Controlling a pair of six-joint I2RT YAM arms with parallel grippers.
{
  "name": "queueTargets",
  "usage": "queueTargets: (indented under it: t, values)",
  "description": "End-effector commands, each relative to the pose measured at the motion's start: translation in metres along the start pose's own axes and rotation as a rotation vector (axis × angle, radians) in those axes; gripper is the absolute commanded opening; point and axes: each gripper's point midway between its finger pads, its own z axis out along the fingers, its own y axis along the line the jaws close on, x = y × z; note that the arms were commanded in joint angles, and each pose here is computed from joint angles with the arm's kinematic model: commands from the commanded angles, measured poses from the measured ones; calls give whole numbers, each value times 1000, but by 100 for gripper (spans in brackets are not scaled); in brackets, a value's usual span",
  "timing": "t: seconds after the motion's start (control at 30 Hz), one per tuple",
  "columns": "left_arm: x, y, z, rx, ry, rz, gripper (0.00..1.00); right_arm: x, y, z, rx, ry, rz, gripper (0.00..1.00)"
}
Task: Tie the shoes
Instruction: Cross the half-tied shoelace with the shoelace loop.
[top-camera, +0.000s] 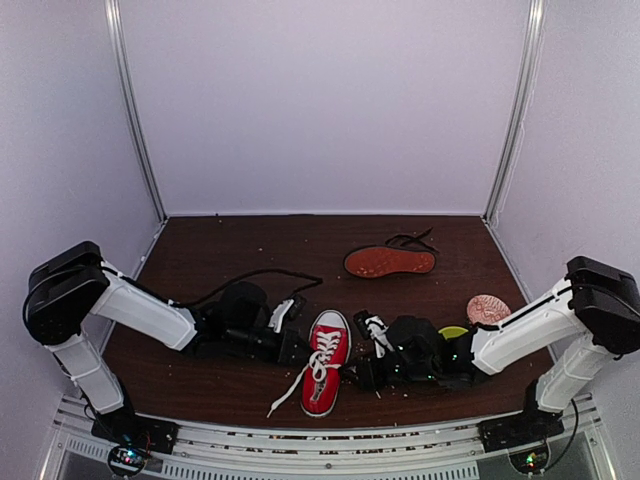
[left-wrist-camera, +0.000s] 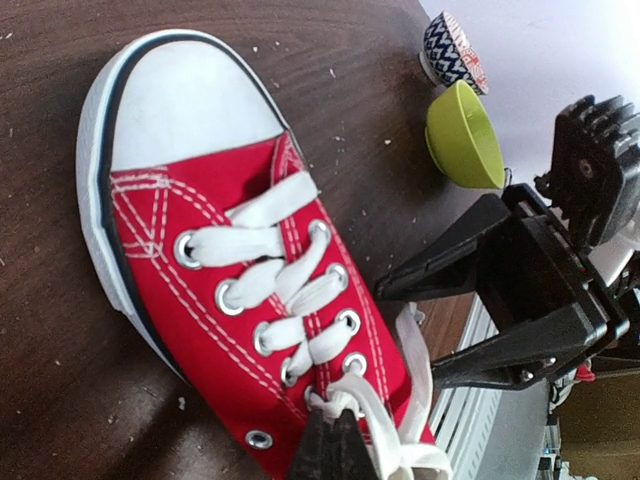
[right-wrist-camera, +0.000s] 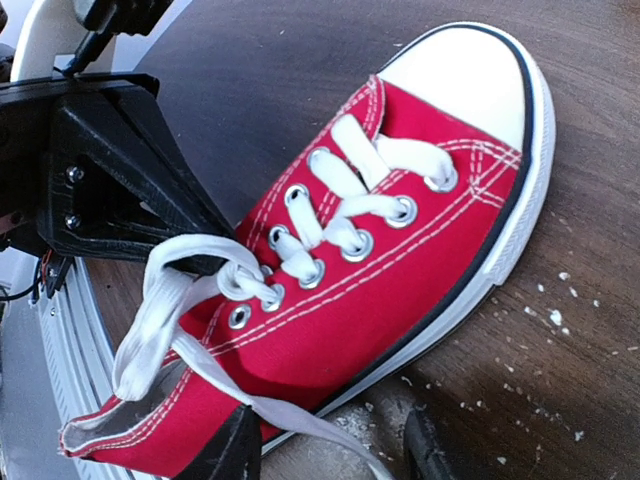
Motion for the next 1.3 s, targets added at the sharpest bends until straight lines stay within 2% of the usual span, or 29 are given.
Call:
queueTargets:
  t: [0.0,0.07,0.17,0.3,0.5,0.67,1.27]
  values:
    - [-6,-13,-1,41,-15,40,0,-10,16,5,-92,-28,5,45]
    - [-5,-13,-1,40,-14,40,0,-11,18,5,-104,-31,4,34]
    - [-6,-14,-2,41,-16,42,0,-13,21,2,-122,-33,-1,13]
    - [-8,-16,-2,46,-16,51,0,-19,27,-7,-130,-43,-8,0]
    - [-10,-21,-3,57,-18,65,0,-30,31,-6,-87,-35,-38,0]
    - [-11,-22,-3,60,-20,68,6,-31,34,11,-51,13,-58,0]
    - [-9,-12,0,30,-21,38,12,-4,32,17,-25,95,-64,0]
